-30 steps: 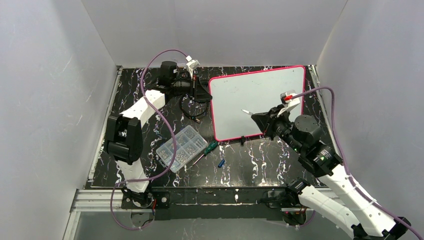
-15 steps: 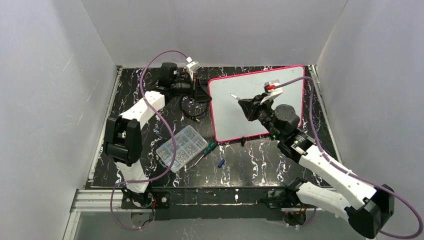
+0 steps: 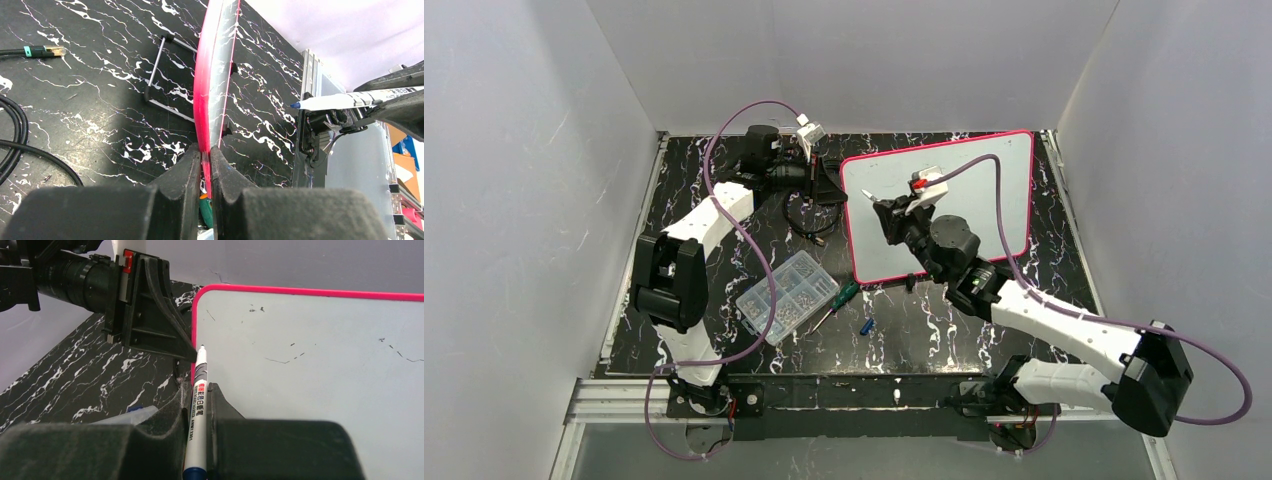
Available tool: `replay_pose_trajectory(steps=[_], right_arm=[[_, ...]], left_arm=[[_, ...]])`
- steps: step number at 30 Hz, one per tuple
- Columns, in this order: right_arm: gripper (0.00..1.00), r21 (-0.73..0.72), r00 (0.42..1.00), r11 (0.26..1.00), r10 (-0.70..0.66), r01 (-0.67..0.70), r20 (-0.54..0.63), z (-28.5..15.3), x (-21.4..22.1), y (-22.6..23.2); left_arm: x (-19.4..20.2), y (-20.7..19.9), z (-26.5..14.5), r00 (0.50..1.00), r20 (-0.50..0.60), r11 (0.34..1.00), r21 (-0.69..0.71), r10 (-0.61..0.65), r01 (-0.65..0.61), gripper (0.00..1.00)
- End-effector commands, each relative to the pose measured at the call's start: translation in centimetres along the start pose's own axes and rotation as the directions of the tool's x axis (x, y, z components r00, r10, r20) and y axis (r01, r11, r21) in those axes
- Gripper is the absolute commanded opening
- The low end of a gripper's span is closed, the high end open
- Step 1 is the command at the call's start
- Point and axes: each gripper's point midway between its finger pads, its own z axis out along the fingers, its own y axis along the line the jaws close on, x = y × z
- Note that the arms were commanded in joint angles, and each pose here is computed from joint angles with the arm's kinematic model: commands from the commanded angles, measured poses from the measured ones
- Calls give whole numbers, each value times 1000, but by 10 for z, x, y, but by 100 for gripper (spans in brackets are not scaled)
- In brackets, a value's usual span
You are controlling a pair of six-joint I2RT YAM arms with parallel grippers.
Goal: Write a sentence on the whiteboard
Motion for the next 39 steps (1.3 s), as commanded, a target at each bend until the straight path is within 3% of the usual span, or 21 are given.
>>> replay_pose_trajectory(steps=[1,39], right_arm=[[1,62,990,998,2,-11,144,10,-45,1],[1,178,993,983,-68,50,99,44,-14,-8]], left_arm=[[-2,-28,-6,999,-6,999,38,38,-38,0],[-2,-32,-5,999,-10,998,48,42,-42,0]])
